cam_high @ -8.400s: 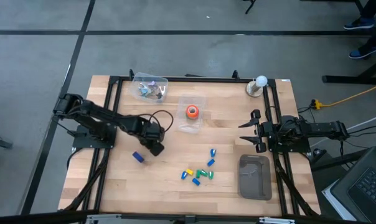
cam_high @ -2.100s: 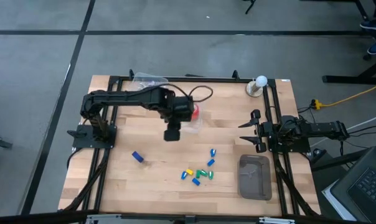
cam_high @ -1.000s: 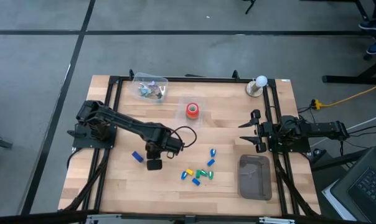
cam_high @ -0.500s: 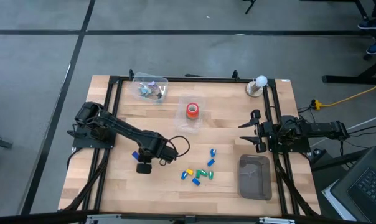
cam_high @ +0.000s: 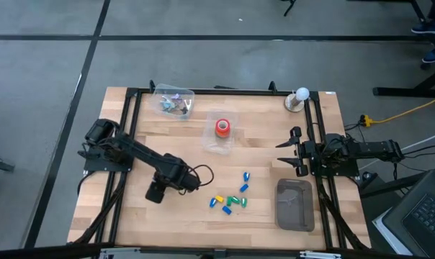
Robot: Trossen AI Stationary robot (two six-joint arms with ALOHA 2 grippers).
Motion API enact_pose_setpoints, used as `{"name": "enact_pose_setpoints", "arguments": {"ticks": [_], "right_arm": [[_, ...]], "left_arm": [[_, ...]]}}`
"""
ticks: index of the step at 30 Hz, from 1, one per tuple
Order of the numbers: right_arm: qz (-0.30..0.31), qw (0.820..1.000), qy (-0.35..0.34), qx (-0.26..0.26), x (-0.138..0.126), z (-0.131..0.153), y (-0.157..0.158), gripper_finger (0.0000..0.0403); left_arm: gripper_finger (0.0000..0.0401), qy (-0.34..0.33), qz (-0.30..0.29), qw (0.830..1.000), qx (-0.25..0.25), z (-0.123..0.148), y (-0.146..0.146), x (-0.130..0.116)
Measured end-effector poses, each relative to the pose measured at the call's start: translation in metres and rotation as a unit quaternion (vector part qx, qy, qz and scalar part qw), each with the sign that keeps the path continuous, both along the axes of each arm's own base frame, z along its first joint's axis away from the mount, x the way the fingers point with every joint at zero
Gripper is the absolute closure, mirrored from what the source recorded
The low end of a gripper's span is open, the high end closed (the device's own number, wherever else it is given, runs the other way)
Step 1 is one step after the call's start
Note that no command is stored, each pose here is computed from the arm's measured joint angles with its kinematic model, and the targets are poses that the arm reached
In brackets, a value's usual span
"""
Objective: Pick and place Stapler, Stapler remover, tape
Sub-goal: Put the blue tape into the bottom transparent bin
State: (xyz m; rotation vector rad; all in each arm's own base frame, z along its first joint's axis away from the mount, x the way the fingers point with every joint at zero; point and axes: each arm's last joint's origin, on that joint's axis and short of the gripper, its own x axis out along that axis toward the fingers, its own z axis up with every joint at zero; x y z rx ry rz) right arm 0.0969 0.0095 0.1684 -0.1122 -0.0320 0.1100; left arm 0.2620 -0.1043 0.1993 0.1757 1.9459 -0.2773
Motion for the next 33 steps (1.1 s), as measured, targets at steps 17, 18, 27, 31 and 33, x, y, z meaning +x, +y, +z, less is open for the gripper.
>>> {"name": "enact_pose_setpoints", "arguments": {"ticks": [17,18,27,31,33], "right_arm": [[0.0,1.0,0.0,0.0,0.0,0.0,0.0,0.0178],[0.0,1.0,0.0,0.0,0.0,0.0,0.0,0.0178],[0.0,1.0,0.0,0.0,0.0,0.0,0.0,0.0178],[0.0,1.0,0.0,0.0,0.0,0.0,0.0,0.0178],[0.0,1.0,0.0,0.0,0.0,0.0,0.0,0.0178]], "left_arm": [[0.0232,-0.059,-0.038,0.996,0.045,-0.031,-0.008,-0.007],[0.0243,-0.065,-0.037,0.996,0.049,-0.031,-0.008,-0.006],[0.0298,-0.095,-0.026,0.994,0.056,-0.02,0.001,0.004],[0.0298,-0.16,-0.009,0.985,0.067,0.0,0.015,0.01],[0.0298,-0.199,0.005,0.976,0.09,0.013,0.026,0.01]]}}
